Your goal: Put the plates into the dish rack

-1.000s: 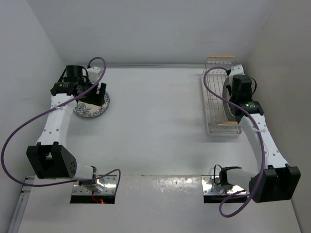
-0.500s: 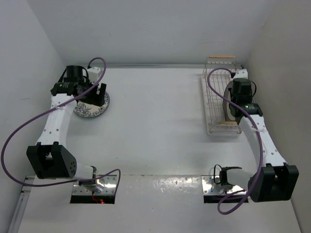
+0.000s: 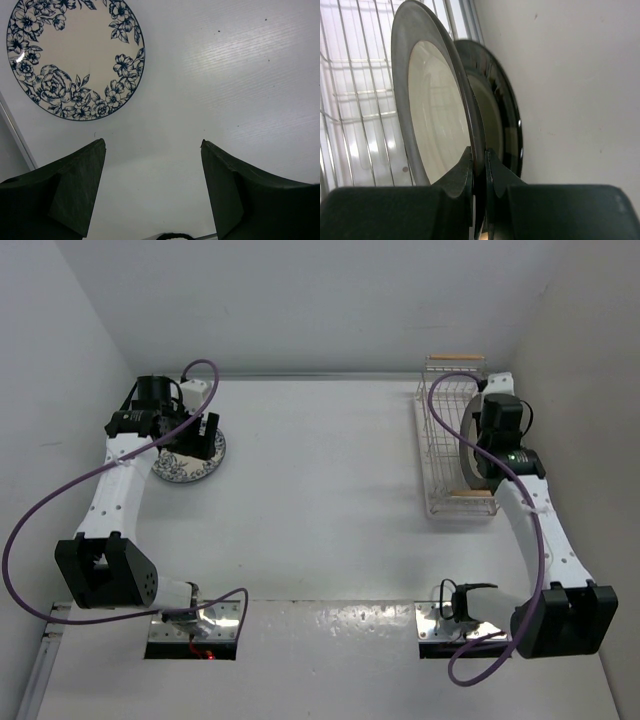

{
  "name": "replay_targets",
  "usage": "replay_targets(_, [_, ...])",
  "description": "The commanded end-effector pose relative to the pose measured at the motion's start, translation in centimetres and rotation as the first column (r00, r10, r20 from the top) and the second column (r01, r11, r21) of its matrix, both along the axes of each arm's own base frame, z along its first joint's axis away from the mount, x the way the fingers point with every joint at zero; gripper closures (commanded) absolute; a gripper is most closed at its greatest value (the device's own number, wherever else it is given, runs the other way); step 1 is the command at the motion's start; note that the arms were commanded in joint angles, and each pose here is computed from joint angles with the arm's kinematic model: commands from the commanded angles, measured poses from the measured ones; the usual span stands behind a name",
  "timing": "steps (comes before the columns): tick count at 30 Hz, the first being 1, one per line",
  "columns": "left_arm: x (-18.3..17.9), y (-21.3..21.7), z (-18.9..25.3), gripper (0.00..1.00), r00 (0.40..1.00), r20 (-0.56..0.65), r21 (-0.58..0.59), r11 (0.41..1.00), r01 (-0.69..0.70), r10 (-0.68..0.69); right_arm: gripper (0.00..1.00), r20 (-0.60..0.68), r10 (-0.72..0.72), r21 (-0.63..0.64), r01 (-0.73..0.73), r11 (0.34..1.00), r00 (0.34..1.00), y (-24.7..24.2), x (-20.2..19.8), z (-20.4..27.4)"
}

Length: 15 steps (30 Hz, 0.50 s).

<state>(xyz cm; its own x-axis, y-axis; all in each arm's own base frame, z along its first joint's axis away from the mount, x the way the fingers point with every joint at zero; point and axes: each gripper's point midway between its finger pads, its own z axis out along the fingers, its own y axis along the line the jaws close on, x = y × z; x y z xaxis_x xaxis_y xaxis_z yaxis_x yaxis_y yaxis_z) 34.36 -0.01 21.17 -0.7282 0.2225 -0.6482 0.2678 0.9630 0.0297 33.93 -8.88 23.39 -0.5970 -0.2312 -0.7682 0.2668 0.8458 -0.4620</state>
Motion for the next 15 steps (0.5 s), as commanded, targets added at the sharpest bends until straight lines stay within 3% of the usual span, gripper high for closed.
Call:
replay_targets(1, [0.1,0.1,1.2,0.19,0.999,0.044,-0.014,1.000,-0.019,0.019,1.00,0.303,-0.009,-0.004,0.011,1.000,0.953,0.0,1.5,8.9])
replay_targets(15, [0.1,0.1,1.2,0.19,0.999,0.044,-0.014,1.000,-0.019,0.019,1.00,0.192,-0.022,0.060,0.011,0.998,0.981,0.6,1.7,2.9])
